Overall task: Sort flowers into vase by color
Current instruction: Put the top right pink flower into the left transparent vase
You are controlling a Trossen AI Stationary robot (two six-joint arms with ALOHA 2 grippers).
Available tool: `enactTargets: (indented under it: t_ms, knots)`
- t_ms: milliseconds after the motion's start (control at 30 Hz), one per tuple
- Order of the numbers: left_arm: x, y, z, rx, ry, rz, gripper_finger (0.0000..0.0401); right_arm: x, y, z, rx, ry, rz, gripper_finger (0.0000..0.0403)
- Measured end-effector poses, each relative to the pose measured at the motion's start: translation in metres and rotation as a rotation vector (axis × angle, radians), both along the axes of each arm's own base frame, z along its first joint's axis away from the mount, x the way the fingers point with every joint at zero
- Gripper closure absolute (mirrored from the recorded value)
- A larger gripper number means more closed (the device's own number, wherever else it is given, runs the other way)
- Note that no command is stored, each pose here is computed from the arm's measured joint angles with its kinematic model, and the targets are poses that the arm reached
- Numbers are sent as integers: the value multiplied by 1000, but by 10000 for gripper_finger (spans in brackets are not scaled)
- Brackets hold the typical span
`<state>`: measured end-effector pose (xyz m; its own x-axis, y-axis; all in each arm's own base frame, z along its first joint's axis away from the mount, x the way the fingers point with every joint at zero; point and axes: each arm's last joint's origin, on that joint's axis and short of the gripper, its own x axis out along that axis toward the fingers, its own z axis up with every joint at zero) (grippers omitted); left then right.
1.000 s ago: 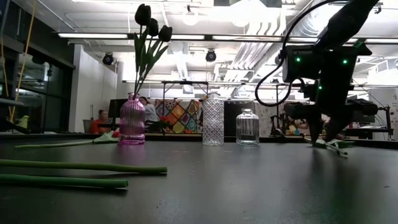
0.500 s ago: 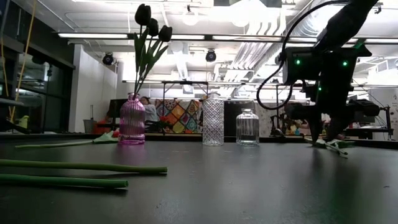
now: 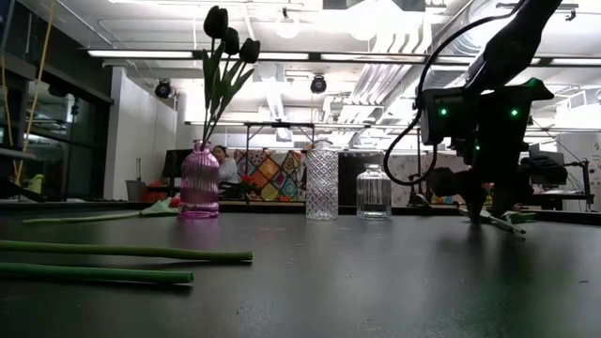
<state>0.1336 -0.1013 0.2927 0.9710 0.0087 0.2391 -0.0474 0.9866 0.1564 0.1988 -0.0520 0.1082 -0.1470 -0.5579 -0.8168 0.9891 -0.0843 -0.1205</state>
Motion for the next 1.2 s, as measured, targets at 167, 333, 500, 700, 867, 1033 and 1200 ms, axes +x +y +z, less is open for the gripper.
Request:
enactTargets:
  t_ms: [167, 333, 500, 700, 867, 1033, 1200]
  knots:
    - [0, 0, 0, -7, 0, -2, 176, 1, 2, 0, -1, 8, 24, 328]
    - [0, 0, 0, -14, 0, -3, 176, 5, 8, 2, -32, 30, 86, 393]
    - [0, 0, 0, -14, 0, -3, 176, 21, 14, 19, -121, 28, 136, 395]
    - [0, 0, 0, -14, 0, -3, 176, 42, 28, 58, -312, 69, 222, 399]
    - [0, 0, 0, -15, 0, -2, 176, 64, 46, 96, -560, 8, 298, 401]
    - [0, 0, 0, -15, 0, -2, 176, 77, 66, 113, -772, -88, 341, 402]
    - [0, 0, 0, -15, 0, -2, 176, 83, 73, 101, -742, -104, 405, 402]
